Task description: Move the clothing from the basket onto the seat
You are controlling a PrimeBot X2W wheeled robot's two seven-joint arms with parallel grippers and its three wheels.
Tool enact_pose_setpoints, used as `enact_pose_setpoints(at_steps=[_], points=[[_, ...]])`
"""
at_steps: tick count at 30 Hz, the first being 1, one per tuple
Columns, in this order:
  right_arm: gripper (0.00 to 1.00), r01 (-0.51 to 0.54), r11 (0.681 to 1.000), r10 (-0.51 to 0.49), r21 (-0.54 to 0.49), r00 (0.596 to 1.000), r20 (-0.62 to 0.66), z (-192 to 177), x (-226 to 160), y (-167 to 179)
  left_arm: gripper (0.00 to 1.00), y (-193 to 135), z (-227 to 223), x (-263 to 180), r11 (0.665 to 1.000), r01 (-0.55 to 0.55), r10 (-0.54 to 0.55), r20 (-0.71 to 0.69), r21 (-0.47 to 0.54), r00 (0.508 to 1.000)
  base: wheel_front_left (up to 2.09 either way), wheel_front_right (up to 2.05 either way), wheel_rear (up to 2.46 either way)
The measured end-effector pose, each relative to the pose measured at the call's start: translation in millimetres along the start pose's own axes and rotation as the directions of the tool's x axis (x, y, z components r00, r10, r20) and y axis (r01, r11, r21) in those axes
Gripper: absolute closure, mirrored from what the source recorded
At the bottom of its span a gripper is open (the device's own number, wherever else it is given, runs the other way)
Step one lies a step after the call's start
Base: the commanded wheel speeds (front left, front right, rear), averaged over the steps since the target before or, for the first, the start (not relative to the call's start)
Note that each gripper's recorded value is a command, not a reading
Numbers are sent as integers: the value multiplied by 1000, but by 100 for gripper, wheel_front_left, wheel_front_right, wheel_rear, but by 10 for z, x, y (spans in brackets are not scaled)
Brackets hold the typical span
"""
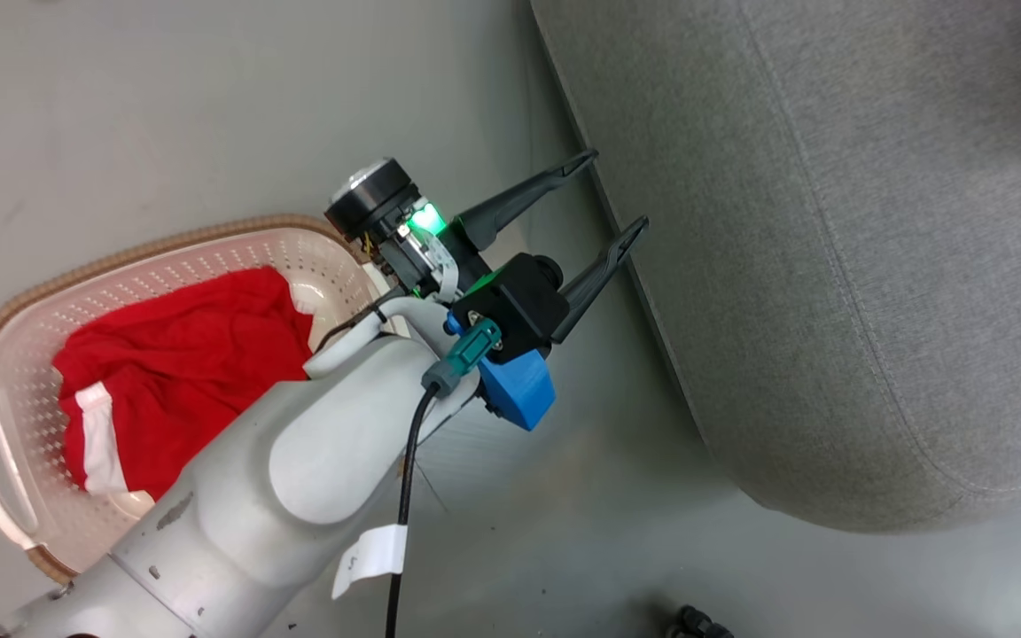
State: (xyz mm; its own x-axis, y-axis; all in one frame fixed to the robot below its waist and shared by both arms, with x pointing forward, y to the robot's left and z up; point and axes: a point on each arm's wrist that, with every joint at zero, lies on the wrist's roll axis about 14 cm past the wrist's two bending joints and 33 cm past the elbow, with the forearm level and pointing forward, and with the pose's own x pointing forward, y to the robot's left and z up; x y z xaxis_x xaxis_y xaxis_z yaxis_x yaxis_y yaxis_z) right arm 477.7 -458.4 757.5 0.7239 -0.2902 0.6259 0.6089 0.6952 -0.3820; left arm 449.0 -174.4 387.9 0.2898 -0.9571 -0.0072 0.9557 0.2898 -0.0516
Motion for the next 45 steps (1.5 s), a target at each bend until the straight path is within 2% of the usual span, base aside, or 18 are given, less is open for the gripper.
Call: enact_pose_setpoints(at_steps=[5, 10, 16, 21, 25, 29, 30, 31, 38, 45], points=[[100, -49, 998, 44, -34, 989, -144, -564, -132, 225, 0, 96, -186, 58, 1000, 6, -6, -3, -14, 1000, 0, 0, 0], [100, -62, 998, 50, -27, 951, -306, -1166, -461, 389, 0, 130, -367, 99, 999, 17, -18, -9, -34, 1000, 0, 0, 0], [100, -70, 998, 62, 2, 867, -495, -1803, -1037, 590, 0, 155, -520, 95, 998, 19, -20, -12, -59, 1000, 0, 0, 0], [100, -72, 996, 87, 48, 777, -623, -2191, -1566, 824, 0, 188, -614, 60, 998, 13, -14, -24, -67, 1000, 0, 0, 0], [100, -69, 994, 106, 81, 706, -700, -2408, -1930, 985, 0, 234, -634, 37, 998, 3, -5, -27, -63, 1000, 0, 0, 0], [100, -49, 993, 109, 103, 663, -740, -2514, -2130, 1060, 0, 273, -630, 17, 998, -8, 6, -30, -55, 1000, 0, 0, 0], [91, -47, 993, 109, 104, 657, -746, -2519, -2163, 1057, 0, 276, -623, 15, 999, -9, 8, -30, -52, 1000, 0, 0, 0], [0, -47, 993, 109, 104, 660, -744, -2505, -2164, 1048, 0, 279, -608, 13, 999, -11, 9, -27, -49, 1000, 0, 0, 0], [0, -54, 995, 98, 84, 687, -720, -2283, -2196, 834, 0, 241, -399, 33, 999, -20, 20, 3, -41, 1000, 0, 0, 0], [0, -108, 991, 136, 83, 759, -636, -1786, -2117, 700, 0, 177, -78, 15, 998, -54, 55, 20, -29, 998, 0, 0, 0]])
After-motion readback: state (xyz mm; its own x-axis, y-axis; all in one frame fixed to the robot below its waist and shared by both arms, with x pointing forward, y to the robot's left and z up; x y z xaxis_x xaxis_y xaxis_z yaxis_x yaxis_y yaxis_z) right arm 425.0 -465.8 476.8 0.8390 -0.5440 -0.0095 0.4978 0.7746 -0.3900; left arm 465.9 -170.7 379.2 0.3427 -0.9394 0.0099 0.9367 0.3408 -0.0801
